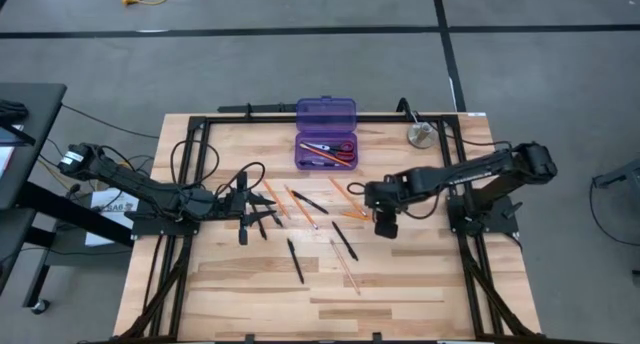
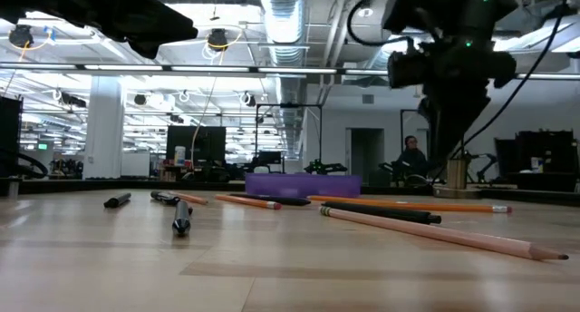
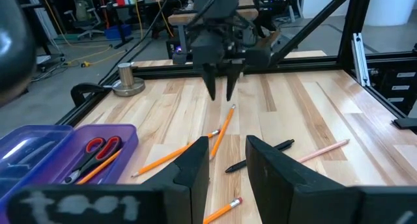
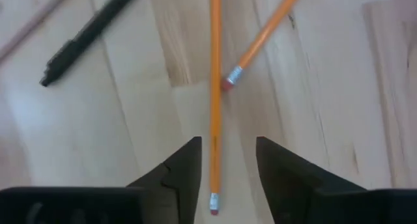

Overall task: Pick & place school supplies into a supply box
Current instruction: Put the yellow pencil into the violet supply box

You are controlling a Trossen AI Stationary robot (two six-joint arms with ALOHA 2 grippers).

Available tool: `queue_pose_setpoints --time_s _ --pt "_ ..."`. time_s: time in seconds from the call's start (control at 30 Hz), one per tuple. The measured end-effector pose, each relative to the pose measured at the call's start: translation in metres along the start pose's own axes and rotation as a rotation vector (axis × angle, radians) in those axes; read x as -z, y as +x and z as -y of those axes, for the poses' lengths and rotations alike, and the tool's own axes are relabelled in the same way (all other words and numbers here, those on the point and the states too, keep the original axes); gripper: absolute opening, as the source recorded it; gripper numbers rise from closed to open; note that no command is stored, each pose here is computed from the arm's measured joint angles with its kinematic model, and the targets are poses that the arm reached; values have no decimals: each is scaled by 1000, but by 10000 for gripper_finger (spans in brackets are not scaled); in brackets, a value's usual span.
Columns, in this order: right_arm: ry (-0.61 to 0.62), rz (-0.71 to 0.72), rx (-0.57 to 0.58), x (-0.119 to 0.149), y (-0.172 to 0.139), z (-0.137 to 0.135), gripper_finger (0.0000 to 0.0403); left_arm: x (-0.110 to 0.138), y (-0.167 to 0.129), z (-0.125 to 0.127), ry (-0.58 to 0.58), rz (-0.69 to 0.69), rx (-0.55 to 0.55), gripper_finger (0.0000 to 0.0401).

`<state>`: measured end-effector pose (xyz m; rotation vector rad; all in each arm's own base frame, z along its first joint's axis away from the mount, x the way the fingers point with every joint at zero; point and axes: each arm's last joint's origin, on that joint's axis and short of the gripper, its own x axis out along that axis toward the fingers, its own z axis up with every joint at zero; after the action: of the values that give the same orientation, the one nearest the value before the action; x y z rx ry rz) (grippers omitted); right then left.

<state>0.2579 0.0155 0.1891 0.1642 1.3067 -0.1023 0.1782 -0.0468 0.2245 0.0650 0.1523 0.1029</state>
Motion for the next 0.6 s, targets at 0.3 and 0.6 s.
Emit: queue_pose_setpoints --time_s 0.3,0.6 --pt "-3 -126 29 -13 37 -9 142 0 0 0 0 -1 0 92" --pt "-21 -218 52 -19 67 -16 138 0 0 0 1 -1 1 92"
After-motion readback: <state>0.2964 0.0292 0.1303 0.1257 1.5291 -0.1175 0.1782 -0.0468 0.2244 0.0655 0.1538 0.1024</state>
